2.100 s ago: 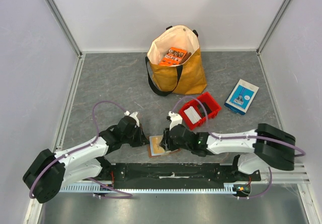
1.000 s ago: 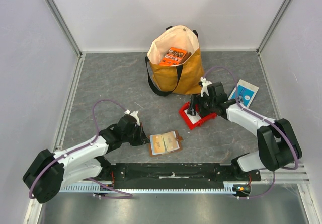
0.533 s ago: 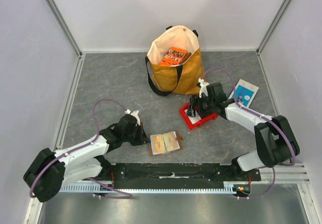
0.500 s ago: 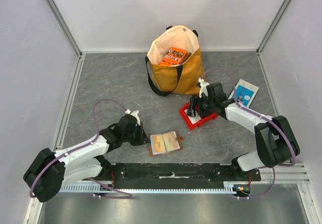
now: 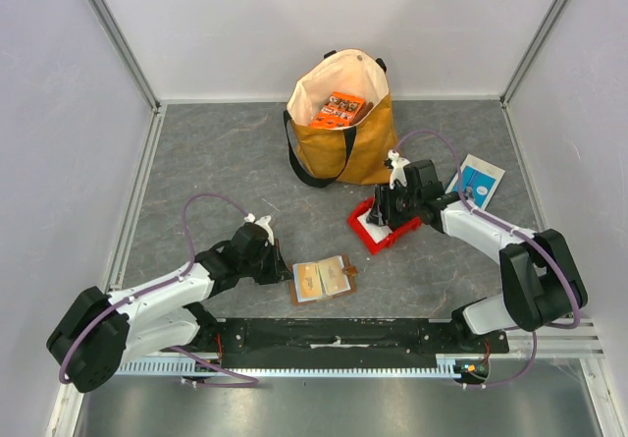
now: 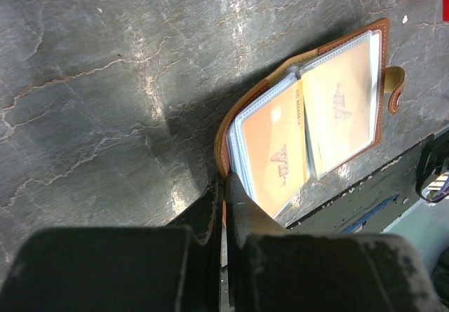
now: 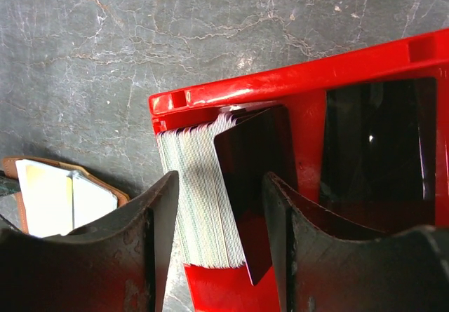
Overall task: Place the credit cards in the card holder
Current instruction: Pick up the credit card from the storage box.
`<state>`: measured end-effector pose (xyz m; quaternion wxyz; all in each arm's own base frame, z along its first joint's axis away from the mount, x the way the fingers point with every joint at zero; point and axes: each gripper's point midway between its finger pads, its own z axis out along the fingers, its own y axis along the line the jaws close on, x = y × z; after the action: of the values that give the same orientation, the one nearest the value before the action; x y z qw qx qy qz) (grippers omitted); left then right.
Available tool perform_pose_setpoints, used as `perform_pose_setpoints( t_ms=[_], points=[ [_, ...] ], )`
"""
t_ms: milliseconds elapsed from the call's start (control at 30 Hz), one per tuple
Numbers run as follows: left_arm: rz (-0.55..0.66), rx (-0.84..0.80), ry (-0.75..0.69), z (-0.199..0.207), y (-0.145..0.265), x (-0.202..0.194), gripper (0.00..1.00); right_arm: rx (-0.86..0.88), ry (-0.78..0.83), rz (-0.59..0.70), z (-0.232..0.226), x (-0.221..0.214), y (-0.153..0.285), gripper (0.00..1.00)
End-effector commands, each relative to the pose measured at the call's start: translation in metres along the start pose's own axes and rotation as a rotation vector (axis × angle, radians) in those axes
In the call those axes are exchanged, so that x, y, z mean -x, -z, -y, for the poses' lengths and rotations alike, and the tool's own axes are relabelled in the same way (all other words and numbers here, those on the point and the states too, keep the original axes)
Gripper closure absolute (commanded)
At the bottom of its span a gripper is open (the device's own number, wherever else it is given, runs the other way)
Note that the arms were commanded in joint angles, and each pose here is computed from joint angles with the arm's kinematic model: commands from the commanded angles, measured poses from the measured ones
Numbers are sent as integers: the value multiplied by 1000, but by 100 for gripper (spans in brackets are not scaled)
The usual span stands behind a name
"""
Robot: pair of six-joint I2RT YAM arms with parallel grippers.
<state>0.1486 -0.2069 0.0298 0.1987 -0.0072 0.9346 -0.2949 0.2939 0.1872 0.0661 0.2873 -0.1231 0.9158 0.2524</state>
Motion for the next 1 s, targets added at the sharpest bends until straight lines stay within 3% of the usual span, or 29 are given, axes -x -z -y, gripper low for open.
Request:
perform_pose_setpoints(
  t_ms=[0,333,567,967],
  points=[
    [29,-59,-45,19,2,13,98,14,23,70,-10,27,12,45],
    [25,-61,-47,19,2,13,98,9,5,70,-5,29,13,80],
    [25,-63,-47,19,2,13,98,-102,-12,85,18,33,10,82],
    [22,-71,-49,21,2,13,98,-215,0,-5,41,17,-6,84]
  ],
)
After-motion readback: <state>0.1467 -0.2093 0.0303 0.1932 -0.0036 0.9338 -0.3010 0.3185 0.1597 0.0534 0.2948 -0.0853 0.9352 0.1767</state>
